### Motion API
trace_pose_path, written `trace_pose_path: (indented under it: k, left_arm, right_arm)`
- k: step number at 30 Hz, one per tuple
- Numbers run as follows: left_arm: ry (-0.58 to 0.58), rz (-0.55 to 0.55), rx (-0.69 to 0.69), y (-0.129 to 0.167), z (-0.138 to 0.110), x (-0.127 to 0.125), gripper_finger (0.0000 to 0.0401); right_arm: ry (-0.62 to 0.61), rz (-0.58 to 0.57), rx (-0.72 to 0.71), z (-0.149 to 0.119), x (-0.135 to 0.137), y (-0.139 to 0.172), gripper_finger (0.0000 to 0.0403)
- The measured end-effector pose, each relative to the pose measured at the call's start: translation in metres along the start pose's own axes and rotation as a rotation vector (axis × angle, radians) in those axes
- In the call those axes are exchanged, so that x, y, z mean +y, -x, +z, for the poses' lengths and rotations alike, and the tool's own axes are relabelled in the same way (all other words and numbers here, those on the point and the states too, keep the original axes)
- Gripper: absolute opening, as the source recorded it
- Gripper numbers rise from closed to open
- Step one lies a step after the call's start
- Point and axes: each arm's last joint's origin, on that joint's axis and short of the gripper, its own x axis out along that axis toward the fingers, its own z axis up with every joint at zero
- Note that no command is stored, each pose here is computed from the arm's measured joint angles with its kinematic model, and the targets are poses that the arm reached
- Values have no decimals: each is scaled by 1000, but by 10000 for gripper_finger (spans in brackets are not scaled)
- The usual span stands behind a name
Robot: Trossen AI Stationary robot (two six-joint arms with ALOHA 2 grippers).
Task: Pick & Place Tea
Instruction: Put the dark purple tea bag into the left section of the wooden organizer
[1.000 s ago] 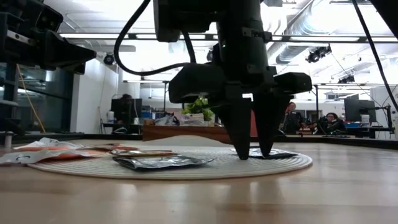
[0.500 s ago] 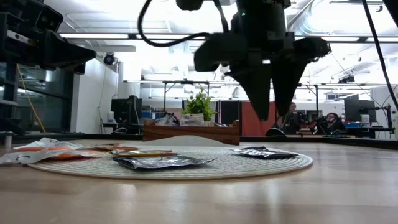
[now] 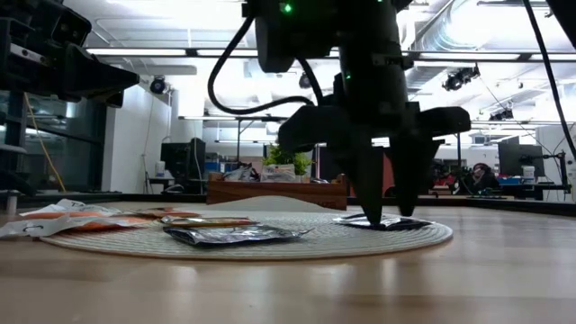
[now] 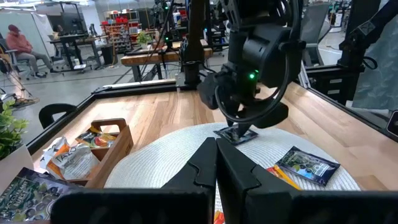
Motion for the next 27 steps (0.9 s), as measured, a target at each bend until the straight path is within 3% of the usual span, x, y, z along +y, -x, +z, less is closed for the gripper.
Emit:
trace_pose_path:
  k: [13,27]
  left_arm:
    - [0,0,0,0,0,0,1]
    - [0,0,0,0,0,0,1]
  right_arm:
    - [10,-5,-33,2,-3,-4,233]
    - [35,166,5,8,4,-25,237]
